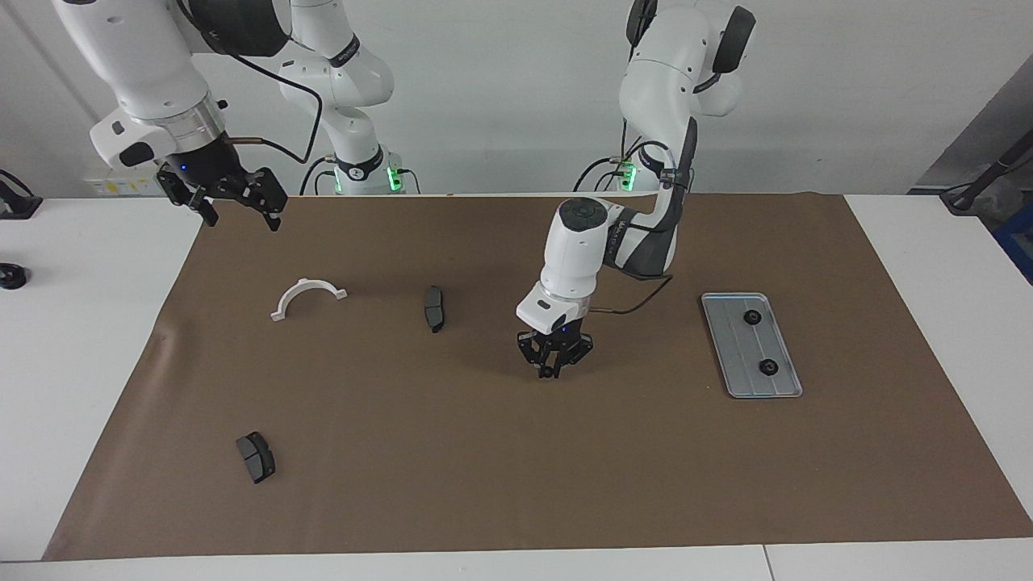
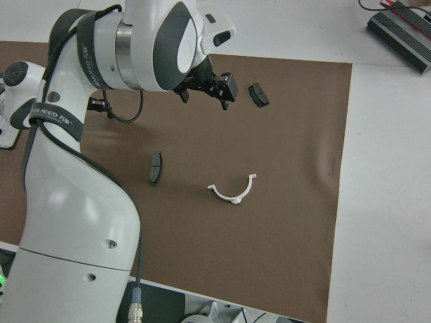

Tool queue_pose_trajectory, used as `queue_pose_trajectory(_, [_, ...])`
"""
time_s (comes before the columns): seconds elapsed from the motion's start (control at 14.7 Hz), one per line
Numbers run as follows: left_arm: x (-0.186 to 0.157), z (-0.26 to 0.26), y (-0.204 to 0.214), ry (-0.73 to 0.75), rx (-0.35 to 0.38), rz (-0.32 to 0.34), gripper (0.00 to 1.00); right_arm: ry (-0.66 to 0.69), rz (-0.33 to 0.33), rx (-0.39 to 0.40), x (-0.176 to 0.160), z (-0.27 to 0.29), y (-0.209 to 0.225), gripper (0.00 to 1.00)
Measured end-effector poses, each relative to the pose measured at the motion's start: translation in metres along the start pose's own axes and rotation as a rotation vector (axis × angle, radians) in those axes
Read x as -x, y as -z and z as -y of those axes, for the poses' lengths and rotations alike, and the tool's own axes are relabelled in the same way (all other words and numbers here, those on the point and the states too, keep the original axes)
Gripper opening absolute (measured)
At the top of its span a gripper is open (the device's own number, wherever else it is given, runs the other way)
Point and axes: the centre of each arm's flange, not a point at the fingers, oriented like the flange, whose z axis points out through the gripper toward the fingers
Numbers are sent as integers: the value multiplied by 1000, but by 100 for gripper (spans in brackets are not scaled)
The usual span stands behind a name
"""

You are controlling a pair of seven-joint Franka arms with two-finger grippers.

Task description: Place bearing gear from tray to pile

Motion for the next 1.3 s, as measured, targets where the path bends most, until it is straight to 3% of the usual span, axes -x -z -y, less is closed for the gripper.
queue_pose_trajectory(0.27, [0,7,-2,8,-26,27,94,2,-30,-11,-4,2,0,100])
queue_pose_trajectory(0.34, [-1,12,0,14,-40,41,100,1,-35,-37,-5,5,-3,100])
queue_pose_trajectory(0.48, [-7,26,11,29,-65,57,100,8,-23,-77,-6,15,-17,100])
queue_pose_trajectory(0.68, [-25,71,46,15,-84,52,100,67,-68,-90,-18,62,-46,100])
queue_pose_trajectory(1.02, [-20,187,81,-43,-130,88,100,87,-138,-108,-45,194,-131,100])
queue_pose_trajectory(1.3, [-28,284,101,-31,-160,106,100,128,-134,-73,-38,297,-190,100])
